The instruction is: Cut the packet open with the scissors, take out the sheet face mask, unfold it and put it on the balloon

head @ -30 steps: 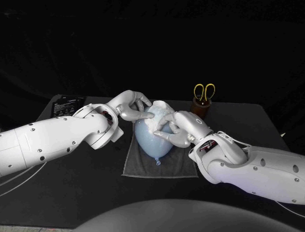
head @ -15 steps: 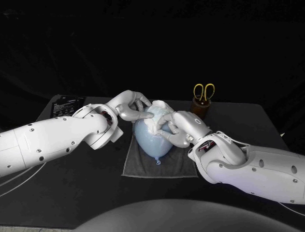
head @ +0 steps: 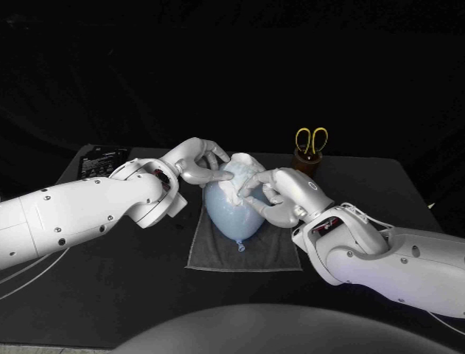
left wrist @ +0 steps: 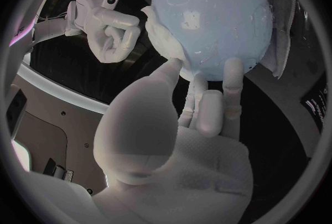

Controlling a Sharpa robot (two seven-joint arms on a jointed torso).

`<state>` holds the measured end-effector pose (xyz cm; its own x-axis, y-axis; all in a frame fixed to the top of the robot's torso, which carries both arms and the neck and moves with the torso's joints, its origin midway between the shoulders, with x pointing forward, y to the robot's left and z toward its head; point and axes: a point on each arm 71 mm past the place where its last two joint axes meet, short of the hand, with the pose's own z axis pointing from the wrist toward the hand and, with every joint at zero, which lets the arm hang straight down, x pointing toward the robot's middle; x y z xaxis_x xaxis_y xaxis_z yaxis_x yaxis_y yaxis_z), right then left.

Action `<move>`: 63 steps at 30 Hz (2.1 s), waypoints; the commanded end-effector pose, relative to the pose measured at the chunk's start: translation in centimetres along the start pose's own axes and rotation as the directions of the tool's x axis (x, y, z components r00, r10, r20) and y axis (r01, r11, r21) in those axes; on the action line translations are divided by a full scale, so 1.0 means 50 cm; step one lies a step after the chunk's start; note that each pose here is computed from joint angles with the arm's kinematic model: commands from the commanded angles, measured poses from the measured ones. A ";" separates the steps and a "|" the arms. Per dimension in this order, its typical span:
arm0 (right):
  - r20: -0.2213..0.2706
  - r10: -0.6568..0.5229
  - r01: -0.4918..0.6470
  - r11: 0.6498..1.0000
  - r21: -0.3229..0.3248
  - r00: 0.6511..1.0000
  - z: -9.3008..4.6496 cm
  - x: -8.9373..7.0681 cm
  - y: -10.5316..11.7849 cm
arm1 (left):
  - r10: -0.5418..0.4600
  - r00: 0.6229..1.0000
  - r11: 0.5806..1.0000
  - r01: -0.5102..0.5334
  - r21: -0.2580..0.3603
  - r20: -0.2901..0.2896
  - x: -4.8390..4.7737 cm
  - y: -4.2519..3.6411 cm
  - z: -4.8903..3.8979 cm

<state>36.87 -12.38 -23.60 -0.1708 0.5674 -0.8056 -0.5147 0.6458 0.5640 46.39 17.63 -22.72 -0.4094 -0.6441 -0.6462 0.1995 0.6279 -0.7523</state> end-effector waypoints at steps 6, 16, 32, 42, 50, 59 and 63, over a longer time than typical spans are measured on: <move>0.019 0.041 -0.041 0.999 0.004 0.999 -0.019 -0.021 -0.008 | -0.023 1.000 0.999 0.023 0.033 -0.010 0.000 -0.002 -0.004; -0.016 0.031 -0.031 0.999 0.009 0.999 -0.015 -0.020 -0.030 | -0.098 0.995 0.981 0.100 0.169 -0.021 -0.010 -0.016 -0.020; -0.026 -0.102 0.102 0.995 0.004 0.995 0.008 -0.006 -0.053 | -0.136 0.990 0.949 0.138 0.285 -0.024 -0.039 -0.024 -0.048; -0.028 -0.132 0.132 0.991 0.004 0.991 0.016 0.001 -0.057 | 0.023 1.000 0.948 -0.019 0.317 -0.010 -0.033 -0.034 -0.049; -0.041 -0.141 0.141 0.990 0.013 0.989 0.020 0.005 -0.059 | 0.073 0.997 0.960 -0.081 0.269 0.041 -0.034 -0.034 -0.033; -0.064 -0.149 0.151 0.988 0.023 0.987 0.020 0.009 -0.060 | 0.101 0.994 0.970 -0.110 0.216 0.050 -0.026 -0.037 -0.011; -0.066 -0.151 0.153 0.988 0.026 0.986 0.019 0.009 -0.060 | 0.121 0.992 0.973 -0.127 0.191 0.045 -0.025 -0.034 -0.003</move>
<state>39.18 -13.65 -25.35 -0.1396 0.4532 -0.8804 -0.5124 0.7278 0.4559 46.22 17.39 -20.52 -0.3594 -0.6042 -0.7112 0.4334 0.5669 -0.7006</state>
